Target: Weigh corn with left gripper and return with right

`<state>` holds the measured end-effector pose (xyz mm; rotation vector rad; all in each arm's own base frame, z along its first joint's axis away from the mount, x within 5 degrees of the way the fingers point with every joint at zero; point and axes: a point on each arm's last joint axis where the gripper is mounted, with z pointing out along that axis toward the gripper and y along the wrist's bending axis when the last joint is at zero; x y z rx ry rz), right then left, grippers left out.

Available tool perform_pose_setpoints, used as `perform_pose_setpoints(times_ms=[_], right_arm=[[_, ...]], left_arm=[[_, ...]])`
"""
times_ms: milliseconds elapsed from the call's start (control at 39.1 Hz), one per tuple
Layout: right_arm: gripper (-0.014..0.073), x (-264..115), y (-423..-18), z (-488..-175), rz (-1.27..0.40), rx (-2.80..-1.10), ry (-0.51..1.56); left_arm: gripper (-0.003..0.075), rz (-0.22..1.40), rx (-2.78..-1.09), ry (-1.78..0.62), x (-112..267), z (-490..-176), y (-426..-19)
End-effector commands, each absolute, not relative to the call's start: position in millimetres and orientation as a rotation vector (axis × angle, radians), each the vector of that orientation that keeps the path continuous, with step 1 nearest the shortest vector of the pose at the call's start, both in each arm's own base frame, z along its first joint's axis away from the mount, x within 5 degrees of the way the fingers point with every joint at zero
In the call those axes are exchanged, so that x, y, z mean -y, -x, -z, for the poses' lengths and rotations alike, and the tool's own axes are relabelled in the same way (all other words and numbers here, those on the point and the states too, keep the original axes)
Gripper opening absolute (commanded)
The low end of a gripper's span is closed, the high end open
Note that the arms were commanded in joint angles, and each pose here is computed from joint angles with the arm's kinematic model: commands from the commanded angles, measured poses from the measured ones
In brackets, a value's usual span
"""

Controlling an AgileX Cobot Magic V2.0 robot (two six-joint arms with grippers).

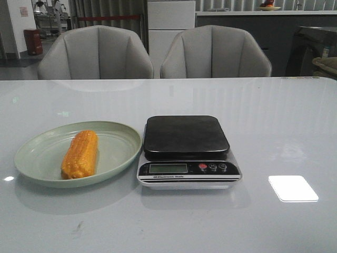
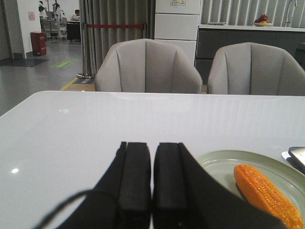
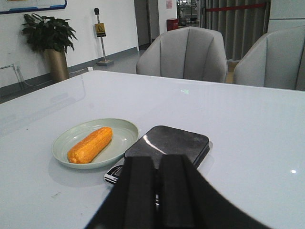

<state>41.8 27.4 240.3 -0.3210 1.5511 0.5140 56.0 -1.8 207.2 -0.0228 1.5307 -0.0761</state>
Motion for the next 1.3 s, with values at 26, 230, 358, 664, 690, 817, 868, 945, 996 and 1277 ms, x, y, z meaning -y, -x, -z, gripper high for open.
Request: perform_pose_setpoints(times_ms=[26, 230, 358, 664, 690, 817, 868, 945, 996, 1277], right_arm=[[0.0174, -25.0, -41.9, -254.9, -0.499, -1.465, 0.291], [0.0174, -25.0, -41.9, -254.9, -0.499, -1.465, 0.291], [0.0174, -25.0, -41.9, -254.9, -0.499, -1.465, 0.291], [0.0174, -20.9, -44.5, -254.4, -0.294, -1.422, 0.362], [0.0174, -20.0, -45.5, -252.7, -0.263, -1.422, 0.358], [0.0174, -13.7, -50.0, -245.5, -0.130, -1.431, 0.267], [0.0174, -10.8, -51.6, -242.4, -0.089, -1.441, 0.217], [0.0174, -6.5, -53.3, -237.4, -0.045, -1.448, 0.133], [0.0174, -4.2, -53.7, -232.5, -0.031, -1.450, 0.085], [0.0174, -1.3, -55.0, -207.4, -0.052, -1.436, -0.008]], left_arm=[[0.0121, 0.084, -1.467, 0.030, 1.7, -204.4, -55.4], [0.0121, 0.084, -1.467, 0.030, 1.7, -204.4, -55.4], [0.0121, 0.084, -1.467, 0.030, 1.7, -204.4, -55.4], [0.0121, 0.084, -1.467, 0.030, 1.7, -204.4, -55.4], [0.0121, 0.084, -1.467, 0.030, 1.7, -204.4, -55.4], [0.0121, 0.084, -1.467, 0.030, 1.7, -204.4, -55.4], [0.0121, 0.084, -1.467, 0.030, 1.7, -204.4, -55.4], [0.0121, 0.084, -1.467, 0.030, 1.7, -204.4, -55.4], [0.0121, 0.084, -1.467, 0.030, 1.7, -204.4, -55.4], [0.0121, 0.084, -1.469, 0.030, 1.7, -204.3, -55.6]])
